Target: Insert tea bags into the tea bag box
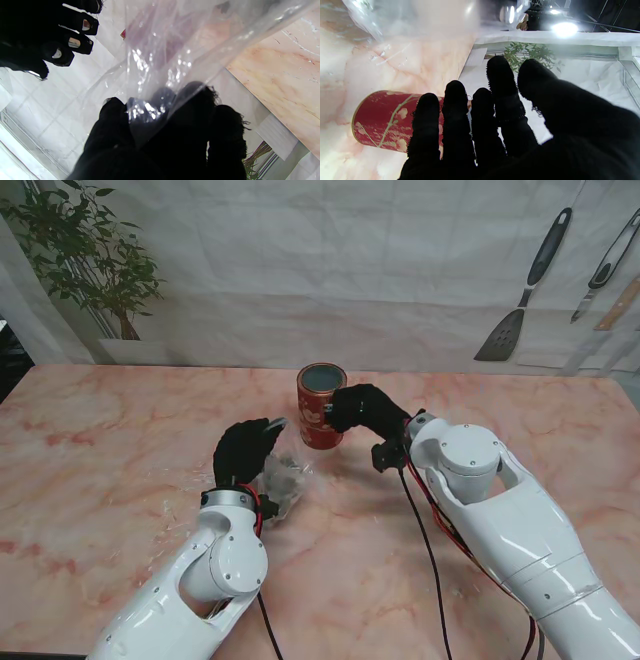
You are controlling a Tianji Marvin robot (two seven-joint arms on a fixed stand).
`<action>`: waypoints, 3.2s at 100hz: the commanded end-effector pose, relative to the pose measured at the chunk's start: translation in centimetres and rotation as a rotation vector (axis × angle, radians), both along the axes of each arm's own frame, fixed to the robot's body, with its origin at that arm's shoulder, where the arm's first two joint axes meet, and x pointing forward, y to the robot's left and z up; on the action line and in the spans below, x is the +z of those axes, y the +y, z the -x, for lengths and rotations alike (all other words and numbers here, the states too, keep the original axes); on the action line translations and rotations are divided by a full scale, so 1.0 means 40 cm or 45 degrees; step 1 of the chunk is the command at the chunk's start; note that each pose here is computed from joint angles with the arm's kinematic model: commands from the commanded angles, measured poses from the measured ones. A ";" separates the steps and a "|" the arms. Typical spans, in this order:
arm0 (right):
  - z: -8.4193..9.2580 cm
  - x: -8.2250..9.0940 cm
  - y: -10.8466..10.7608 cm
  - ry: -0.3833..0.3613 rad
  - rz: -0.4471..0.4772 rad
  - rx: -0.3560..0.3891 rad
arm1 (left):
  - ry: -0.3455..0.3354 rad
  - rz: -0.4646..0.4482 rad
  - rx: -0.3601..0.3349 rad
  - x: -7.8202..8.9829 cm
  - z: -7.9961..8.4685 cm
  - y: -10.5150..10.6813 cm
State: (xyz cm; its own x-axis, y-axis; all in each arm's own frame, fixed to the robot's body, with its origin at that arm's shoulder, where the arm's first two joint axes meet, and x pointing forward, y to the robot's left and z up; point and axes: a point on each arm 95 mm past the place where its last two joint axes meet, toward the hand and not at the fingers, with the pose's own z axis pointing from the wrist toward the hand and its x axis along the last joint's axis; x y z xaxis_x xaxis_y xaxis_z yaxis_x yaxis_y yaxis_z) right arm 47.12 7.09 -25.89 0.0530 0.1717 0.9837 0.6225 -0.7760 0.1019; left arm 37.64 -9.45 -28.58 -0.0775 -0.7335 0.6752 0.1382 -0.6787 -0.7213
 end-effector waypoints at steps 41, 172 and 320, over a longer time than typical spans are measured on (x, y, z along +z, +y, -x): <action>0.030 -0.088 0.016 0.096 -0.090 0.176 | -0.026 0.012 -0.009 0.020 -0.002 -0.013; 0.009 -0.182 0.084 0.251 0.099 0.333 | -0.138 0.134 -0.178 -0.001 0.057 -0.104; 0.029 -0.183 0.080 0.168 0.285 0.556 | -0.195 0.233 -0.159 -0.009 0.033 -0.154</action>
